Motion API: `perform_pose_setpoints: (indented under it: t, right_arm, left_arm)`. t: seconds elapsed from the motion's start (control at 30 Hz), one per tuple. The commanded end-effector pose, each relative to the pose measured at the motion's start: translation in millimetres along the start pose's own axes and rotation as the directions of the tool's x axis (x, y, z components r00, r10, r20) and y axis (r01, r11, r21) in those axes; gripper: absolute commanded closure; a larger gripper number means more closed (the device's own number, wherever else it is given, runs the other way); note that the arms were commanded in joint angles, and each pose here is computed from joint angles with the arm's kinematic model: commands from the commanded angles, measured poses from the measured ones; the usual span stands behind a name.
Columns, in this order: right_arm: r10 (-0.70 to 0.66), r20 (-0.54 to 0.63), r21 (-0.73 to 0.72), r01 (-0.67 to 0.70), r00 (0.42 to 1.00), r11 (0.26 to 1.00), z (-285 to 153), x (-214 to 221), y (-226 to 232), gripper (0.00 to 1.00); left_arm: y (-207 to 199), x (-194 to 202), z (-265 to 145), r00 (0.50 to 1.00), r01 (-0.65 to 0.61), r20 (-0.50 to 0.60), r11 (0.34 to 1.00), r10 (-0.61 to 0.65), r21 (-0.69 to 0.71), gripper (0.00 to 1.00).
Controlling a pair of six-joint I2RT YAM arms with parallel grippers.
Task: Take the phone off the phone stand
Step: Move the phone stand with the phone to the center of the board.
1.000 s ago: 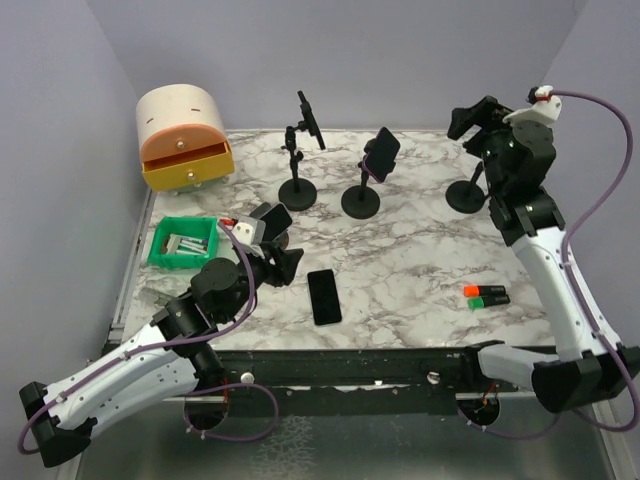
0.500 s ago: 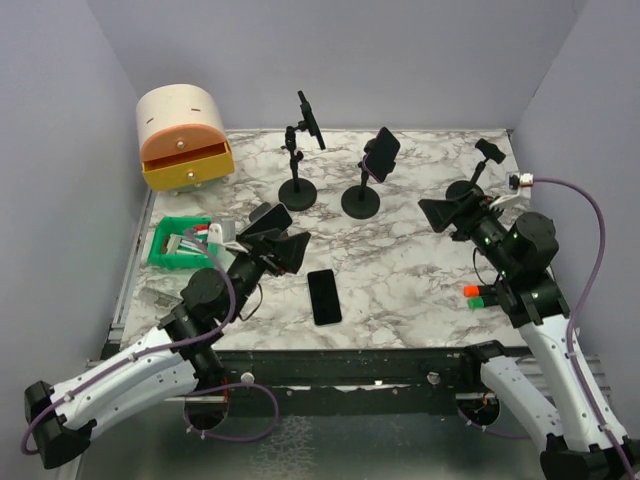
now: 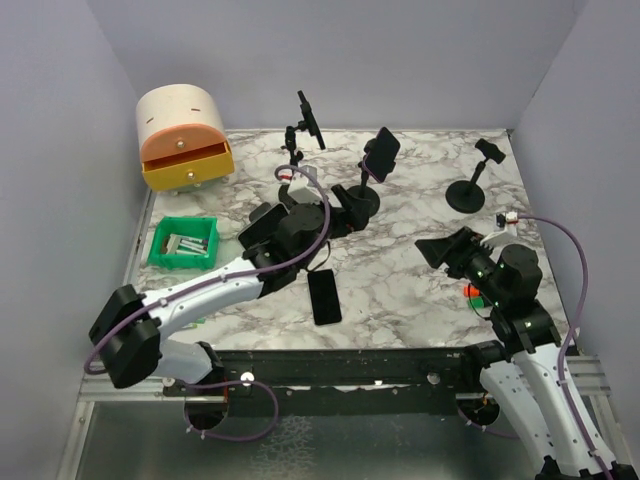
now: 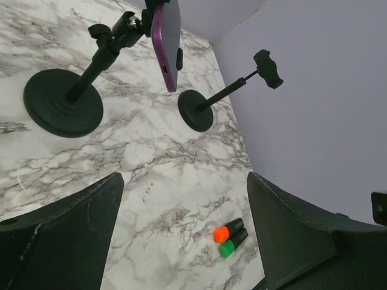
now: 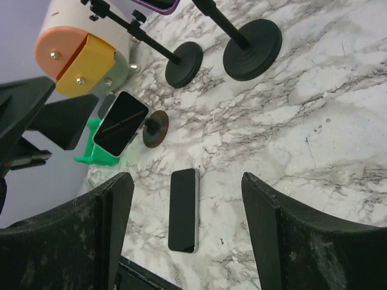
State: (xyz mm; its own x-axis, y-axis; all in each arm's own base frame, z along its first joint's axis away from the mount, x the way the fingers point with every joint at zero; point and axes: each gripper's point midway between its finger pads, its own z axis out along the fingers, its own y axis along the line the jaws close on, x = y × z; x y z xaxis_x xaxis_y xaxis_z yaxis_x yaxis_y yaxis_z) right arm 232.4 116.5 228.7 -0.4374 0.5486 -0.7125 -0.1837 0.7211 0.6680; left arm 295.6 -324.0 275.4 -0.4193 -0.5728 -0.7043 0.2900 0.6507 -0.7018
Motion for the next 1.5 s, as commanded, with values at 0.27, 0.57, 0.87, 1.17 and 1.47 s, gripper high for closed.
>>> perform_pose_setpoints:
  t: [0.27,0.57,0.87,1.17,1.47]
  right_arm:
    - [-0.040,0.036,0.008,0.039,0.999,0.999,-10,-14,12,0.24]
    - [-0.116,0.073,-0.007,0.117,0.991,0.993,-17,-30,27,0.23]
    - [-0.169,0.082,0.012,0.169,0.982,0.986,-22,-35,30,0.23]
    - [-0.208,0.094,0.047,0.204,0.974,0.978,-25,-38,24,0.23]
    - [-0.218,0.096,0.058,0.213,0.971,0.975,-26,-39,23,0.23]
  left_arm:
    - [-18,-10,78,0.984,0.176,0.021,0.981,-0.178,0.085,0.35]
    - [-6,-5,117,0.990,0.141,0.009,0.986,-0.143,0.085,0.38]
    - [-6,-2,138,0.991,0.131,0.015,0.988,-0.133,0.087,0.42]
    - [-2,-1,148,0.991,0.132,0.016,0.988,-0.134,0.082,0.50]
    - [-2,-1,156,0.992,0.123,0.012,0.988,-0.125,0.090,0.64]
